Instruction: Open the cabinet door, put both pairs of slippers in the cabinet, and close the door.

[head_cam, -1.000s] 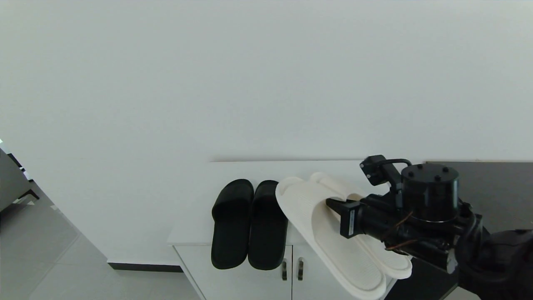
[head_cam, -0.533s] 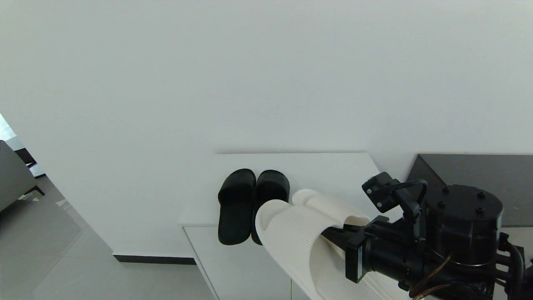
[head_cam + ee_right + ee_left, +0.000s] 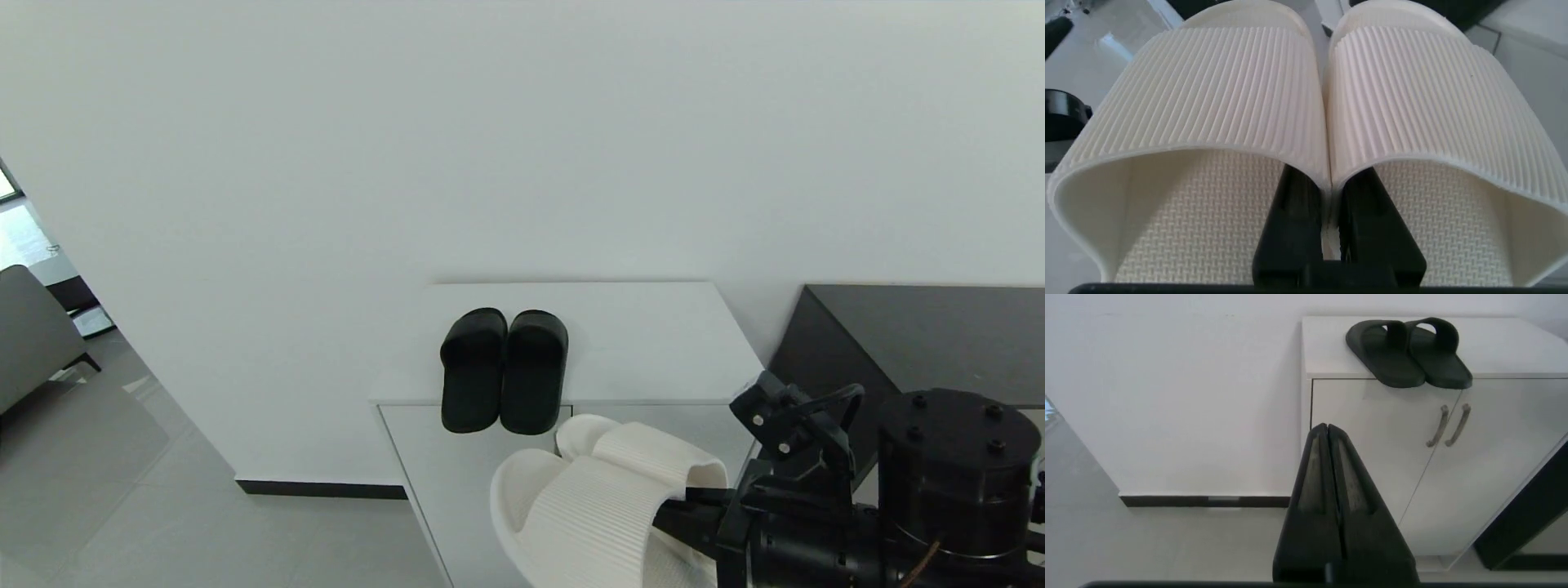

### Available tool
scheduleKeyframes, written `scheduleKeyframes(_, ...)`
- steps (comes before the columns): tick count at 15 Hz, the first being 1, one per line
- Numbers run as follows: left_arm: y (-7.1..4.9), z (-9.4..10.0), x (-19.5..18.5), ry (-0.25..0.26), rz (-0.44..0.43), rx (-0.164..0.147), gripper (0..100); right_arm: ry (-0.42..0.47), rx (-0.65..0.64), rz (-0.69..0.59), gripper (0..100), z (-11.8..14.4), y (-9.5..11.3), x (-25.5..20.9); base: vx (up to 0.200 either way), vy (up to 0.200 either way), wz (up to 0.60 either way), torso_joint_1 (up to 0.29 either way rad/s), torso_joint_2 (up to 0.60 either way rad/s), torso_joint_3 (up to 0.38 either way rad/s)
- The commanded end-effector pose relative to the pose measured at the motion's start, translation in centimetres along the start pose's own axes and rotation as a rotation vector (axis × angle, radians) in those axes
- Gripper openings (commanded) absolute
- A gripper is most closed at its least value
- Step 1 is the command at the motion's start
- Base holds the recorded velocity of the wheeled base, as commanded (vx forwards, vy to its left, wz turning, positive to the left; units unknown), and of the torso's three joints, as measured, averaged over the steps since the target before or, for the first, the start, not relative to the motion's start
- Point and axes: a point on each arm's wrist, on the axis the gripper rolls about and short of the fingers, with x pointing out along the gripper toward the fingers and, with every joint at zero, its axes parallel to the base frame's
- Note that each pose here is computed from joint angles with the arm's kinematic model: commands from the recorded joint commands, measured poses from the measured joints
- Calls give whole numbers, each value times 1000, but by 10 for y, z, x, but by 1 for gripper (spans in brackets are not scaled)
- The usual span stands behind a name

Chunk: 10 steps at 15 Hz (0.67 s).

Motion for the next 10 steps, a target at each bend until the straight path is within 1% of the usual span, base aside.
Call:
scheduleKeyframes(1, 0, 0, 0, 0, -1, -1, 0, 10, 3, 27, 0, -3, 0, -6, 0, 0, 0, 0, 0, 0)
scheduleKeyframes(2, 0, 0, 0, 0, 2, 1, 0, 18, 4, 31, 0, -5, -2, -6, 0, 0, 0, 0, 0, 0)
scheduleKeyframes(3, 0, 0, 0, 0, 0, 5, 0, 18, 3, 36, 0, -5, -3, -6, 0, -200, 0, -2, 7, 12)
scheduleKeyframes(10, 0, 0, 0, 0, 2, 5, 0, 21, 4, 38, 0, -6, -3, -5, 0, -200, 0, 2, 3, 3)
